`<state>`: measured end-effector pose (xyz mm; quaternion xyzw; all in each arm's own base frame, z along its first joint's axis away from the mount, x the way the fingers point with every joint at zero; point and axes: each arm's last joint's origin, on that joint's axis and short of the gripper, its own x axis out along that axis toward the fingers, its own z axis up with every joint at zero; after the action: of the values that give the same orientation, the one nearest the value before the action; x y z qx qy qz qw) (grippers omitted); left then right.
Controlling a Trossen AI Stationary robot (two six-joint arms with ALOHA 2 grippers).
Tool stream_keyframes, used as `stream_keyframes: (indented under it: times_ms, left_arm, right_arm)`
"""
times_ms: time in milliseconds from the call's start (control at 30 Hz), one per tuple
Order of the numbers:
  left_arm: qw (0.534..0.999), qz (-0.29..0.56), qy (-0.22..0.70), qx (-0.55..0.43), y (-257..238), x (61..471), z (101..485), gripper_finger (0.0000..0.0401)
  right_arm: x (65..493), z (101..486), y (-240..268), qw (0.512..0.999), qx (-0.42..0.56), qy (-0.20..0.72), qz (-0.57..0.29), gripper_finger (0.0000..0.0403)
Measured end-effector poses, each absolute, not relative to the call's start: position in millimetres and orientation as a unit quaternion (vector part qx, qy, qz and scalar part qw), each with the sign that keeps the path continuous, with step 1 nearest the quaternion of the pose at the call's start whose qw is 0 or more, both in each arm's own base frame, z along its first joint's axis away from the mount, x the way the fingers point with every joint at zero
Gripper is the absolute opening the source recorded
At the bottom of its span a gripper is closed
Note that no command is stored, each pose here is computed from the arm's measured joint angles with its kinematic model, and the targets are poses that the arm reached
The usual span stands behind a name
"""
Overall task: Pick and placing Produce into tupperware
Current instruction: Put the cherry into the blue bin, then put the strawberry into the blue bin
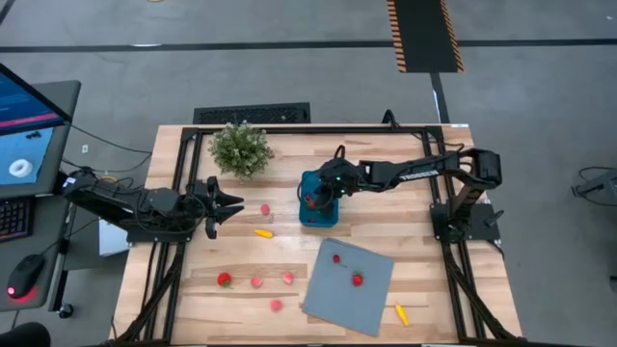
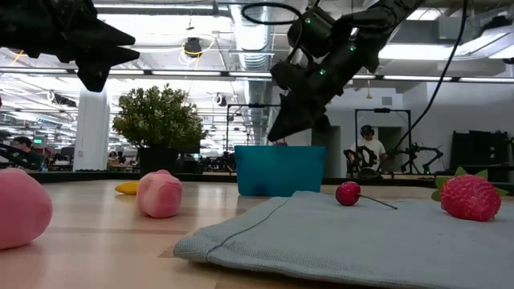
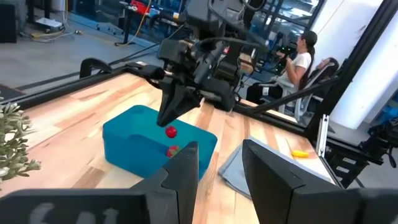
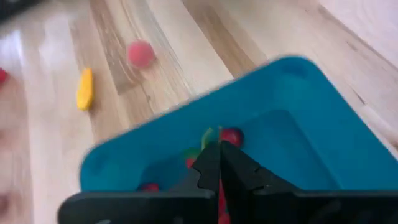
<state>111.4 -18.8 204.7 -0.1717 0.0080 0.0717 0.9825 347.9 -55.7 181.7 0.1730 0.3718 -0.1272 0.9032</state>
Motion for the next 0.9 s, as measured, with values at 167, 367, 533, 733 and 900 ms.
stream_keyframes:
  times_ms: [167,367,533,733,900]
  left_arm:
    - [0.983,0.072,0.011,-0.171,-18.8,111.4,204.0,0.0114]
    - [0.983,0.072,0.011,-0.171,-18.7,111.4,204.1,0.0114]
    - [0.983,0.073,0.014,-0.170,-18.7,111.4,203.4,0.0114]
    - [0.983,0.073,0.017,-0.169,-18.7,111.3,202.8,0.0114]
    - [0.983,0.072,0.018,-0.169,-18.8,111.3,202.8,0.0114]
  right_arm:
    - [347.8,180.8,-55.7,0.903,0.173,0.373,-0.127,0.0051]
    - [350.3,182.9,-53.5,0.910,0.172,0.360,-0.113,0.0053]
    - [359.4,192.7,-47.5,0.935,0.169,0.304,-0.075,0.0058]
    - [369.1,212.2,-35.9,0.962,0.169,0.215,-0.003,0.0106]
    - [359.9,231.7,-31.9,0.965,0.169,0.201,0.021,0.0183]
